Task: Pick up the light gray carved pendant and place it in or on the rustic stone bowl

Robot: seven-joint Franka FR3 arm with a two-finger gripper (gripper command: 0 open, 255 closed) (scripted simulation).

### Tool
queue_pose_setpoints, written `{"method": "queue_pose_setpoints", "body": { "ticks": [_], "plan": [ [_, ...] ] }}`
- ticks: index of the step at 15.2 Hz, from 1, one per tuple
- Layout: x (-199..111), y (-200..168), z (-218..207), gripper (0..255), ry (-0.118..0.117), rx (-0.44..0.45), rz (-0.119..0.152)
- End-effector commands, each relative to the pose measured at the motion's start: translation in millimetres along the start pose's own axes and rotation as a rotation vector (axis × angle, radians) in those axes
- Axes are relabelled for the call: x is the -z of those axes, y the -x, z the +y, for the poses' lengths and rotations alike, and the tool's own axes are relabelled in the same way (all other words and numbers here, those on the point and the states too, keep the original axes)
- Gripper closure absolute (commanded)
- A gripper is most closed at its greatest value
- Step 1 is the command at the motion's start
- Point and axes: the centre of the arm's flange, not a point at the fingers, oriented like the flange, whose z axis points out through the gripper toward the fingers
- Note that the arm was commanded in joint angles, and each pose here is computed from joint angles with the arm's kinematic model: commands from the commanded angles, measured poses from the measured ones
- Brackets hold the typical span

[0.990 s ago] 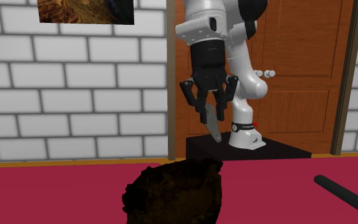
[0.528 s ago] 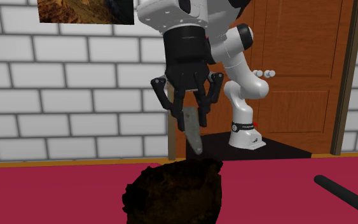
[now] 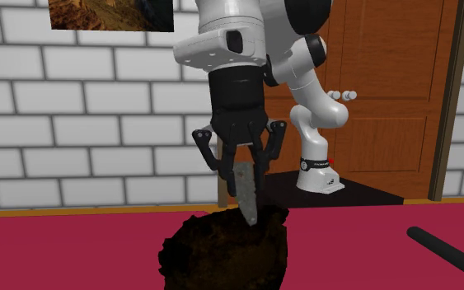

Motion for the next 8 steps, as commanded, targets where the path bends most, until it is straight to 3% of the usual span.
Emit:
{"method": "queue_pose_setpoints", "body": {
  "ticks": [1, 8],
  "plan": [
    [-10.4, 1.2, 1.3, 255, 0.0, 0.0, 0.0],
    [-41.9, 2.0, 4.3, 255, 0.0, 0.0, 0.0]
  ]
}}
